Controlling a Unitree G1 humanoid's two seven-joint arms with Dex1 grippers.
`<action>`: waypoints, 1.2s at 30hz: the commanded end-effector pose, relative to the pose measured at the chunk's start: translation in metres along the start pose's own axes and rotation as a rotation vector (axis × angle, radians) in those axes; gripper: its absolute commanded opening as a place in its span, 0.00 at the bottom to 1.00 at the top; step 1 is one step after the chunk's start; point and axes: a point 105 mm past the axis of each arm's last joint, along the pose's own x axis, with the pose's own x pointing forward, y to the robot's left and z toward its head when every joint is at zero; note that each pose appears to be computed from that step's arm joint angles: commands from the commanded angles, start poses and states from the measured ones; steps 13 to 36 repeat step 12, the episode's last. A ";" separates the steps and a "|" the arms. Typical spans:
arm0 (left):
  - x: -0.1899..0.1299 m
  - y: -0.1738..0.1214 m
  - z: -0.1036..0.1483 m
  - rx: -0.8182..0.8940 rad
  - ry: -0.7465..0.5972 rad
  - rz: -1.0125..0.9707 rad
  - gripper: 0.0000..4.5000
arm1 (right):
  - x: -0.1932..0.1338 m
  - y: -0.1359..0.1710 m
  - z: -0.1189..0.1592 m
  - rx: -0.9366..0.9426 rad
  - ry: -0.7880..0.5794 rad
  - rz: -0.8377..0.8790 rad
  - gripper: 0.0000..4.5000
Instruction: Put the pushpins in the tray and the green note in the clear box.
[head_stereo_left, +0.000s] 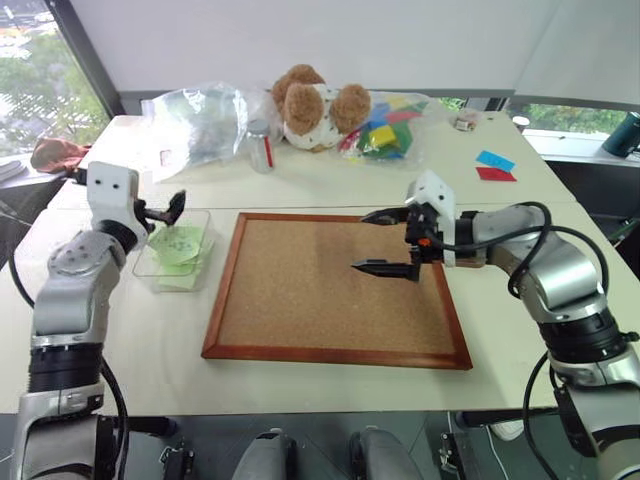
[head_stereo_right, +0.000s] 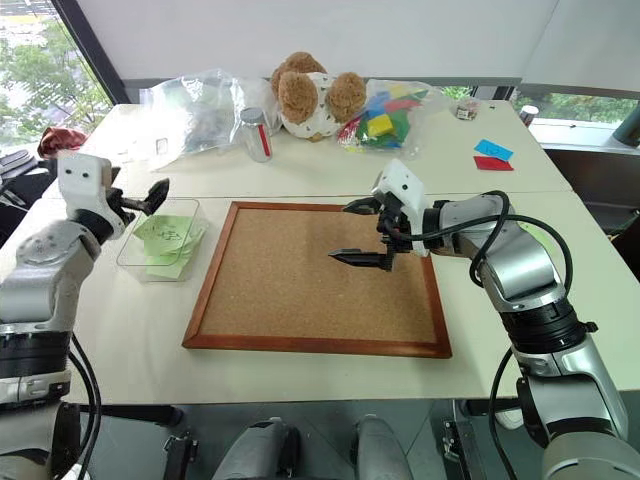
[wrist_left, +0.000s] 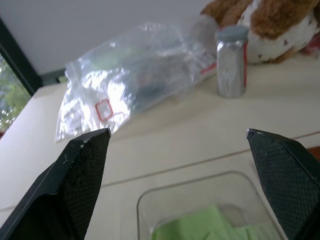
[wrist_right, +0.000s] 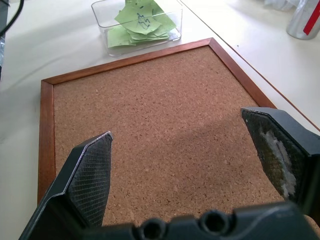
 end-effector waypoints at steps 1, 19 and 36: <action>-0.009 -0.017 0.027 -0.085 -0.049 -0.165 0.99 | -0.011 -0.007 0.004 -0.012 -0.011 -0.052 1.00; -0.074 -0.105 0.031 -0.328 0.081 -0.809 0.99 | -0.038 0.006 -0.023 0.088 0.071 -0.113 1.00; -0.074 -0.105 0.031 -0.328 0.081 -0.809 0.99 | -0.038 0.006 -0.023 0.088 0.071 -0.113 1.00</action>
